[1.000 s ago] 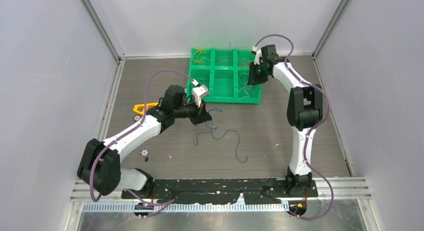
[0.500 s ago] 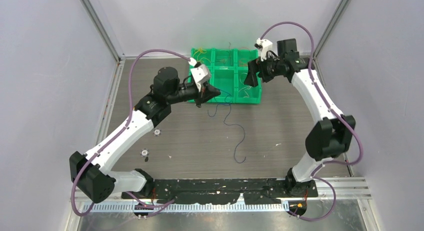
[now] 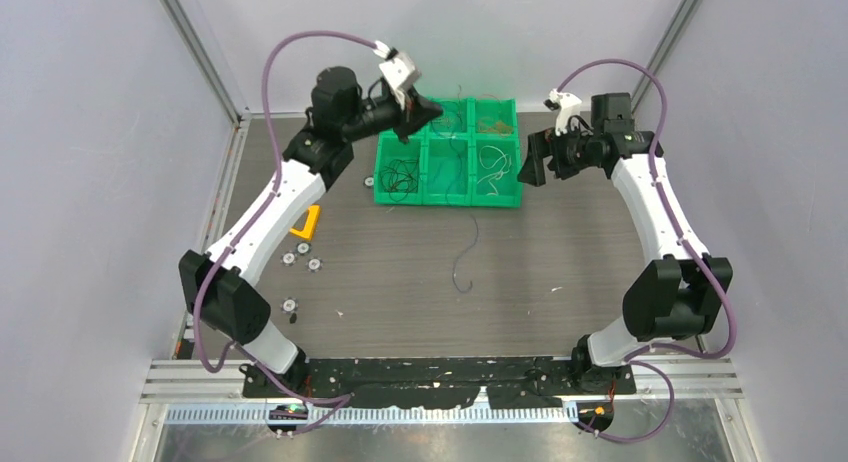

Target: Untangle the cables

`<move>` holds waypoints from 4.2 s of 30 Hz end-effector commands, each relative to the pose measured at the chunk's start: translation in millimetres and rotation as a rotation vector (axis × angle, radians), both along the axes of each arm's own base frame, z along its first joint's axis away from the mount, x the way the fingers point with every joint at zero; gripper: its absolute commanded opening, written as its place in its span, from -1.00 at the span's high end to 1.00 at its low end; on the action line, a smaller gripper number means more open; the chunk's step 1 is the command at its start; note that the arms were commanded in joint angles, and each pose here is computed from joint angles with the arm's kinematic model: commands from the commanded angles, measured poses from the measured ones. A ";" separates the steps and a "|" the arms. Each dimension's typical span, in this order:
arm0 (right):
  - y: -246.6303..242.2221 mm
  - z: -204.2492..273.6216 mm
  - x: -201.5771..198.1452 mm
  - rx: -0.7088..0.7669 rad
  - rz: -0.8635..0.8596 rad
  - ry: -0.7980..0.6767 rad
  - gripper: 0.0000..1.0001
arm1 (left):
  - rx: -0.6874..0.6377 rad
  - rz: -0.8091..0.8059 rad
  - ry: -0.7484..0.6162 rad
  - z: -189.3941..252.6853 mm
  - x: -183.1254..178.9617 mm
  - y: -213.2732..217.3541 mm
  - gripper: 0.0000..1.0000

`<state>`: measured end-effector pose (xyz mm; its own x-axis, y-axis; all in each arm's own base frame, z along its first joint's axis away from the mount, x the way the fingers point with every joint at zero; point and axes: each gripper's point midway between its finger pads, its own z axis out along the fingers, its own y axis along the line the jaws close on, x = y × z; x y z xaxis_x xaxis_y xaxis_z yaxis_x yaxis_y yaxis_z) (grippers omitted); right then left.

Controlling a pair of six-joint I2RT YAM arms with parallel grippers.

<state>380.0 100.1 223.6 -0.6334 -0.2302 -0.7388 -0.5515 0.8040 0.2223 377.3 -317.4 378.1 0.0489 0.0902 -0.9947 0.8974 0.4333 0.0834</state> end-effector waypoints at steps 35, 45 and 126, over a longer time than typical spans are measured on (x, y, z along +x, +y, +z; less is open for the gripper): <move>-45.0 26.3 -2.9 -0.032 -0.123 -0.043 -0.90 | -0.425 0.076 -0.414 257.4 22.2 37.4 1.00; -42.8 24.7 -6.1 -0.016 -0.121 -0.031 -0.91 | -0.528 -0.009 -0.406 293.3 -33.6 49.3 1.00; -50.4 -3.0 -11.3 -0.013 -0.161 0.046 -0.90 | 0.075 0.362 0.491 -172.7 109.7 36.8 1.00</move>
